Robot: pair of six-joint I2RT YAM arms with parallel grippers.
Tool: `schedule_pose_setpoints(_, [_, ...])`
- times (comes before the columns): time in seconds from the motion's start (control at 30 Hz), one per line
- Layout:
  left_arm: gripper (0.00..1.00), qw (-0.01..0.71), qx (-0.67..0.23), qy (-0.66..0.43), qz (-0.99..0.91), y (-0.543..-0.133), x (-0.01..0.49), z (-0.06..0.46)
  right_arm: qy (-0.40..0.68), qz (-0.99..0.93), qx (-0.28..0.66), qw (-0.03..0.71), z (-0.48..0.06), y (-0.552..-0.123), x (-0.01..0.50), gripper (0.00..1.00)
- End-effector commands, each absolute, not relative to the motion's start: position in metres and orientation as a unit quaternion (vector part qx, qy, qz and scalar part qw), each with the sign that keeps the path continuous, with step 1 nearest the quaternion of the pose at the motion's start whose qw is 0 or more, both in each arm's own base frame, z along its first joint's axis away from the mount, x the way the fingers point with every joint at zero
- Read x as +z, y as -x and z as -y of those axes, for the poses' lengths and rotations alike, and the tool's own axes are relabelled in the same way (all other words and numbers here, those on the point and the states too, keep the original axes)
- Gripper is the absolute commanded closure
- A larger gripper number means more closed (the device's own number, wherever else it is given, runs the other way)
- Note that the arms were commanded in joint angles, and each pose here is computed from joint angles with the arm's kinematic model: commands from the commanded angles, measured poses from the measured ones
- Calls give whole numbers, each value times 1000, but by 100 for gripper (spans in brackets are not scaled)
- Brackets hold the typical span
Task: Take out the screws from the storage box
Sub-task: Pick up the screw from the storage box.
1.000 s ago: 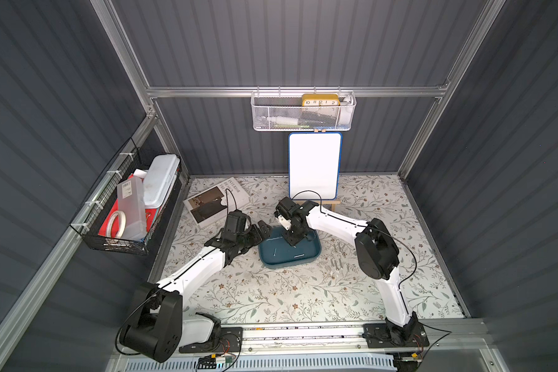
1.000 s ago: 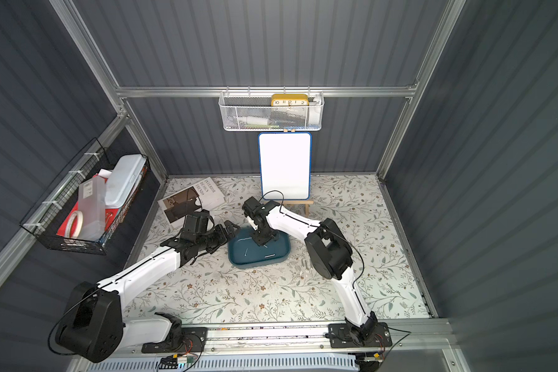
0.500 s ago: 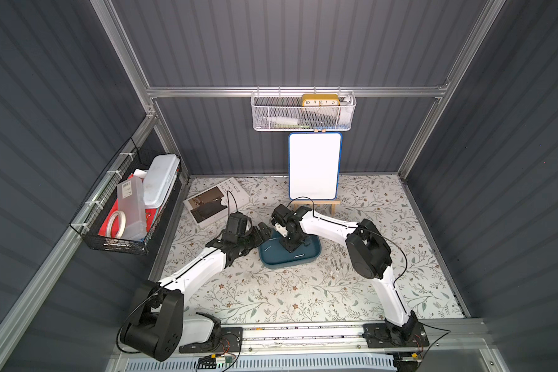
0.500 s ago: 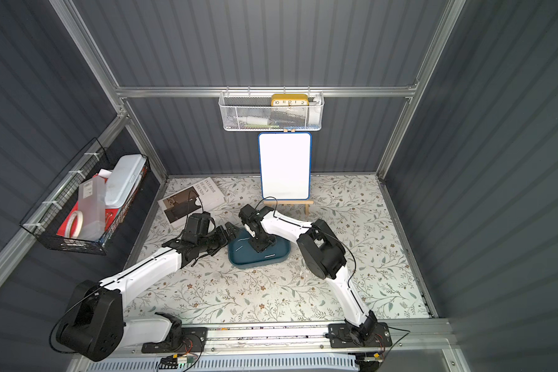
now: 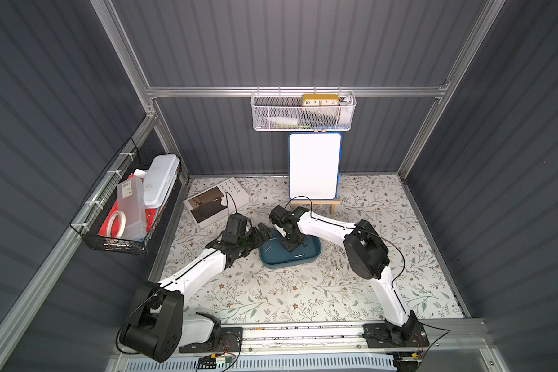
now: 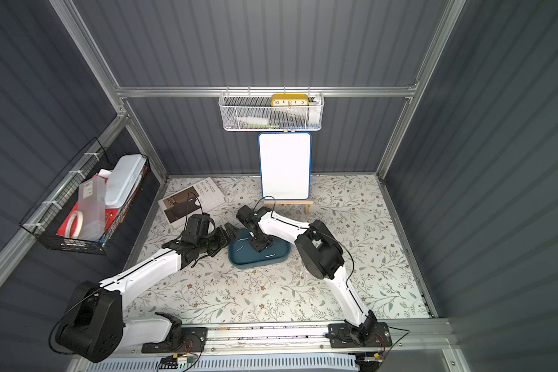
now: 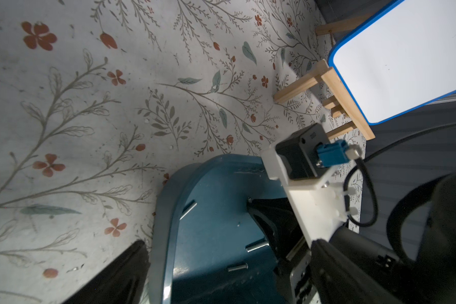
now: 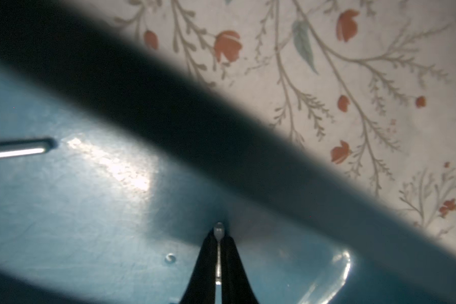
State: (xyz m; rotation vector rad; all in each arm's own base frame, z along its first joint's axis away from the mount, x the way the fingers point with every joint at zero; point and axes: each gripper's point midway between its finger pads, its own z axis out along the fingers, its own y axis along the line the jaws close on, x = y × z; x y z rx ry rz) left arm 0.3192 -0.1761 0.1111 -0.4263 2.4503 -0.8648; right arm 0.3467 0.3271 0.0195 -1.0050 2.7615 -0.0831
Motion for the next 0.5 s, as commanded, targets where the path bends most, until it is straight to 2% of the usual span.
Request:
schedule_pose_setpoints(0.0, [1, 248, -317, 158, -902, -316, 107, 176, 299, -951, -48, 66, -302, -352, 2, 96])
schedule_pose_setpoints(0.27, [1, 236, -320, 153, -905, -315, 100, 180, 289, -954, -18, 82, -309, -357, 19, 96])
schedule_pose_setpoints(0.47, [6, 223, -322, 142, -909, -311, 93, 187, 285, -953, -12, 97, -310, -359, 34, 96])
